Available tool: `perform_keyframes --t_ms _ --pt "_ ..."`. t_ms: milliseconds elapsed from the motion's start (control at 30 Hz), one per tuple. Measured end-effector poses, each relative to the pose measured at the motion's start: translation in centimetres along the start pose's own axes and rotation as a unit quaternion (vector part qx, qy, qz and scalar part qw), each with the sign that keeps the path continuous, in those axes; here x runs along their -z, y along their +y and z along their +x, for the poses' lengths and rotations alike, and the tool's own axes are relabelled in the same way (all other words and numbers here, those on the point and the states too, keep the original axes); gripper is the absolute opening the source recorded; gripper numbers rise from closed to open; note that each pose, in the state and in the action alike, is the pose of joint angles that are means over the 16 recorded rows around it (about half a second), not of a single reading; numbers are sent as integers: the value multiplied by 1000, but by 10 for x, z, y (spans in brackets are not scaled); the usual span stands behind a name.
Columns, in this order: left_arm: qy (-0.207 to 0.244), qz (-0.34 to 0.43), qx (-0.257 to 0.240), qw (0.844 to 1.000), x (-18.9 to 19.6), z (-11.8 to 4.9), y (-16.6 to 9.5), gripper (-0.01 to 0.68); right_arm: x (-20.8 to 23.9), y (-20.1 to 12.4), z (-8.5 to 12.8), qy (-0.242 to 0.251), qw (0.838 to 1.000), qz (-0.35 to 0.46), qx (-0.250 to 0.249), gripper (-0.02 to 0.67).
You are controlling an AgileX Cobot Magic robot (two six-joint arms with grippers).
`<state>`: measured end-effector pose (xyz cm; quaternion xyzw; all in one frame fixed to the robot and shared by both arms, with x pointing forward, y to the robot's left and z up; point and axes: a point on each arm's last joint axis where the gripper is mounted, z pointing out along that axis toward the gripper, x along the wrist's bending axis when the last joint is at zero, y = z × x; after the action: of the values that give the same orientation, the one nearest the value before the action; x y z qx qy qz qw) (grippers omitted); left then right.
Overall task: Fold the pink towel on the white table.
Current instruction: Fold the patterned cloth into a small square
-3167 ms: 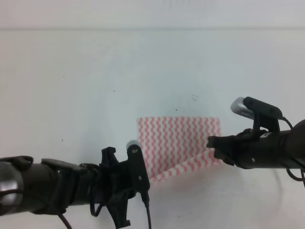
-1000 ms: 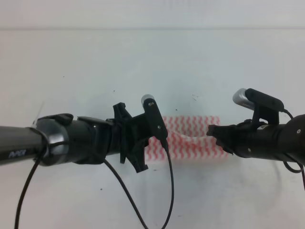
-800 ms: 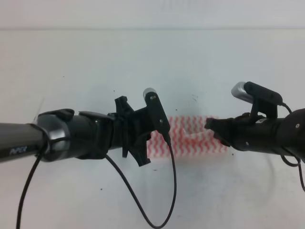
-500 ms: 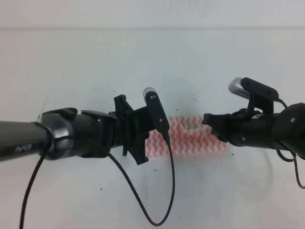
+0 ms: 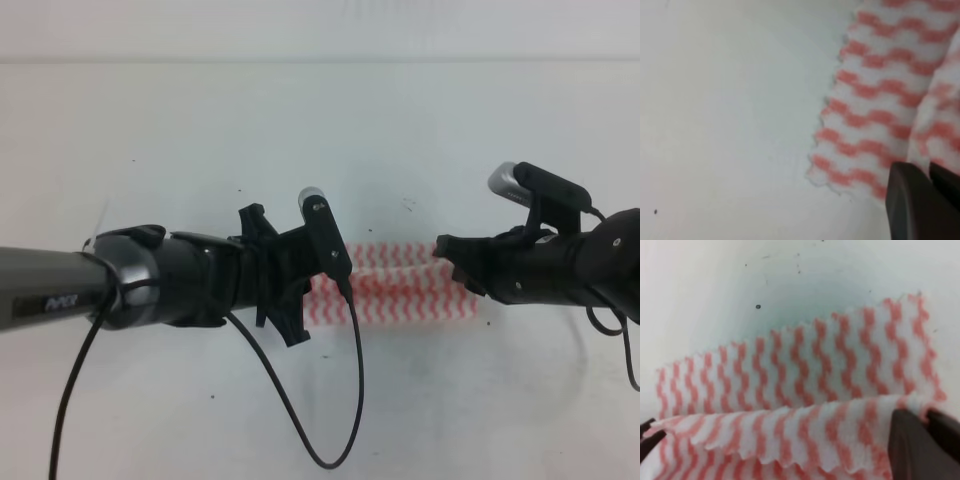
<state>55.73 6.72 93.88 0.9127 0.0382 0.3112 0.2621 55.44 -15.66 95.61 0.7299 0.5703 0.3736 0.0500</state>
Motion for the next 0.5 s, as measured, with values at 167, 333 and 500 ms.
perform_keyframes --t_ms 167,333,500 --pt "1 2 -5 1000 -1 1 -1 -3 -1 0 0 0 1000 0 1 -17" --pt "5 4 -4 1000 -1 3 -1 -3 -1 0 0 0 1000 -1 1 -17" --pt "10 4 -1 1000 -1 5 0 -3 0 1 0 0 1000 -3 0 -17"
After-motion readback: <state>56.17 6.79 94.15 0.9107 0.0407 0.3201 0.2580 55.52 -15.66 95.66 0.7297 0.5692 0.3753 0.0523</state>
